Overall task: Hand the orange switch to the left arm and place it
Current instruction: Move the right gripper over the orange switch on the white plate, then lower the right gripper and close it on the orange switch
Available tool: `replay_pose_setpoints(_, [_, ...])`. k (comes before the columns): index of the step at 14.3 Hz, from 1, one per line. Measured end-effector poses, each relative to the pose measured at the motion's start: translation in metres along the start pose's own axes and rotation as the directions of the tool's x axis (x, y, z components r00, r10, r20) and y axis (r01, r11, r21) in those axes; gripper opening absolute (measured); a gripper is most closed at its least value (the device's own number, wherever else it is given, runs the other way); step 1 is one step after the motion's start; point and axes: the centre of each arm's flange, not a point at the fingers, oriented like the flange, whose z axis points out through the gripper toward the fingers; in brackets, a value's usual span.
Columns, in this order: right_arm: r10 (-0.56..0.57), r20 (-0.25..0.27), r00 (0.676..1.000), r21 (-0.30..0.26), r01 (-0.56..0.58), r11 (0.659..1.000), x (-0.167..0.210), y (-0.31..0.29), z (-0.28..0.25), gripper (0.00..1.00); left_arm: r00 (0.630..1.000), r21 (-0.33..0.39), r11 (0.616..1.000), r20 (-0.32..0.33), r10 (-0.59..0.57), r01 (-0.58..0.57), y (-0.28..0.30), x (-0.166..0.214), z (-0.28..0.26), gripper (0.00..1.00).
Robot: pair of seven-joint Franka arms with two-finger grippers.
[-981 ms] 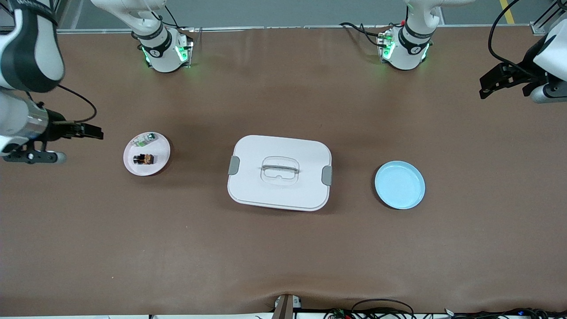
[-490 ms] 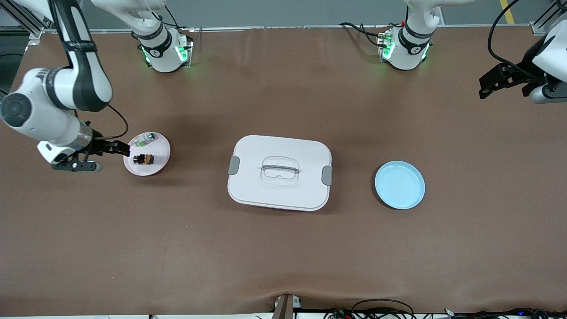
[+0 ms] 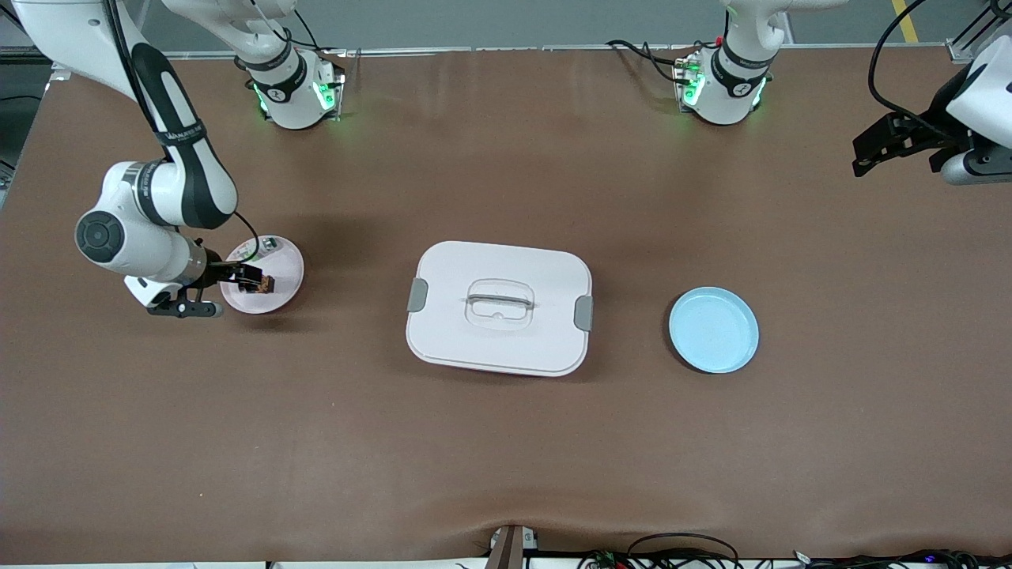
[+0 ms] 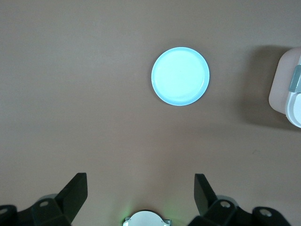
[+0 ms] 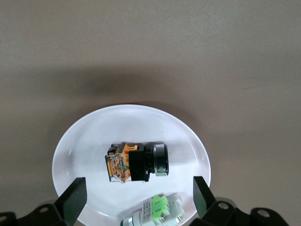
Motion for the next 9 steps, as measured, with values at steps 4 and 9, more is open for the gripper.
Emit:
replay_pose_setpoints(4, [0.0, 0.006, 1.0, -0.001, 0.0, 1.0, 0.005, 0.0, 0.018, 1.0, 1.0, 0.0, 1.0, 0.0, 0.0, 0.0, 0.0, 0.0, 0.0, 1.0])
replay_pose_setpoints(9, [-0.001, 0.027, 1.0, -0.002, 0.001, 1.0, 0.006, 0.0, 0.034, 1.0, 1.0, 0.0, 1.0, 0.0, 0.0, 0.0, 0.0, 0.0, 0.0, 1.0])
